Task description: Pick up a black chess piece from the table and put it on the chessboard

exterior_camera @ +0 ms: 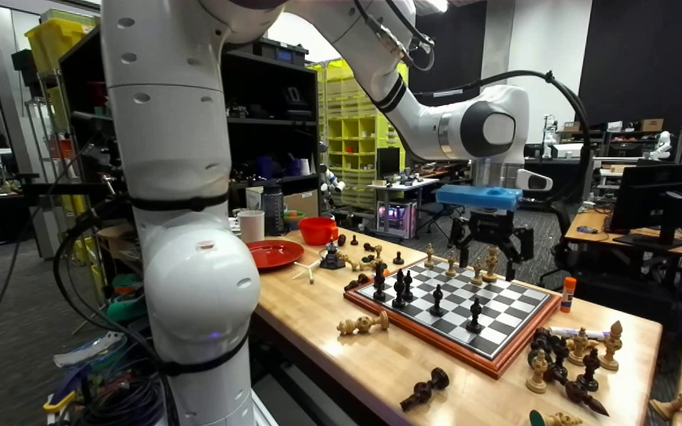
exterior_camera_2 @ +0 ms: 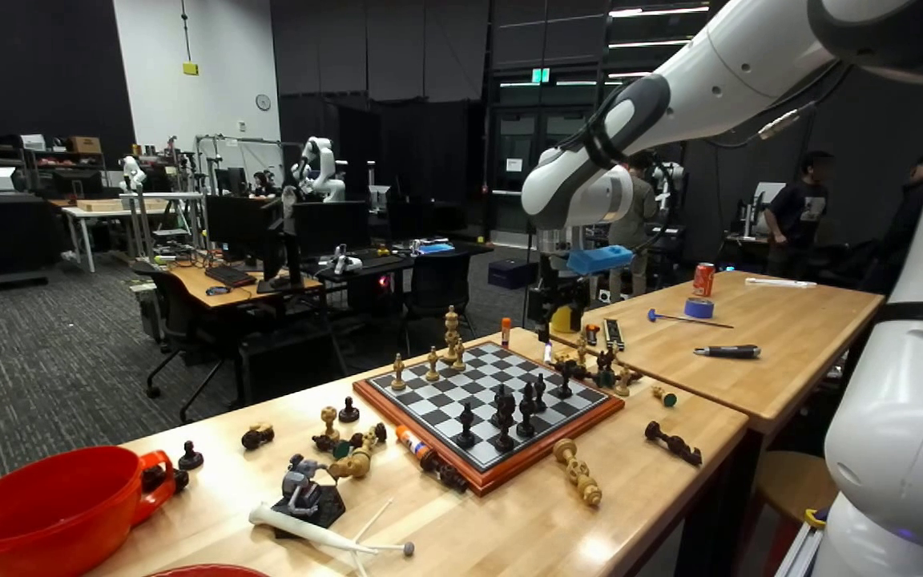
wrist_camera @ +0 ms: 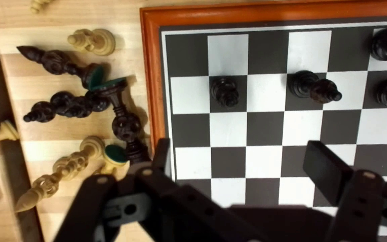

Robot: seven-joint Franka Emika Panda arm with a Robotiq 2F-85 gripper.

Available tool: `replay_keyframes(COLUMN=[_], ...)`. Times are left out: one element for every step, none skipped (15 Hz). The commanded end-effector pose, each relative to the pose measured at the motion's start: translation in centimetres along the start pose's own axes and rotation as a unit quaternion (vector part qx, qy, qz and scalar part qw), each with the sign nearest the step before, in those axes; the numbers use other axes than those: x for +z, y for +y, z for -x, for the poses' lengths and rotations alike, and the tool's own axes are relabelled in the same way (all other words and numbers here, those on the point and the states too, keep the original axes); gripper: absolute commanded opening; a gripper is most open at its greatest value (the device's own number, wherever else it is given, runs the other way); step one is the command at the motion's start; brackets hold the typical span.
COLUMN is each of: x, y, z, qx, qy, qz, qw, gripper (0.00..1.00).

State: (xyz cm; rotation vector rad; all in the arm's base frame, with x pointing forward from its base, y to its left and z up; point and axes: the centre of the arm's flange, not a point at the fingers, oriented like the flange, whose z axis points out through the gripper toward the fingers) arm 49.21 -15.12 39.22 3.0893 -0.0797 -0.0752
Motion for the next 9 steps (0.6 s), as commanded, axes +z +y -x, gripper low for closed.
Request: replay_keyframes(x=[-3.3,-4.2,-5.1,-5.9,-6.7,-7.5,-8.2,-6.4,-7.0], y=[-0.3,-0.2,0.0,0.3,0.6,1.0,1.8,0.9,1.2], z=[2.6,2.8,3.0,3.2,3.2,3.4,3.5,2.2,2.5], qx=[-0.034,-0.039,-0.045,-0.049,-0.056,-0.059,-0.069,-0.05,-0.056], qy=[0.027,0.033,0.039,0.044,0.05,0.053,0.054,0.051,0.053], qz=[0.018,0.024,0.028,0.034,0.039,0.043,0.037,0.034,0.035], qw=[0.9989,0.9984,0.9978,0.9972,0.9964,0.9959,0.9955,0.9968,0.9964], gripper=[1.0,1.0,1.0,1.0,1.0,1.0,1.0,1.0,1.0])
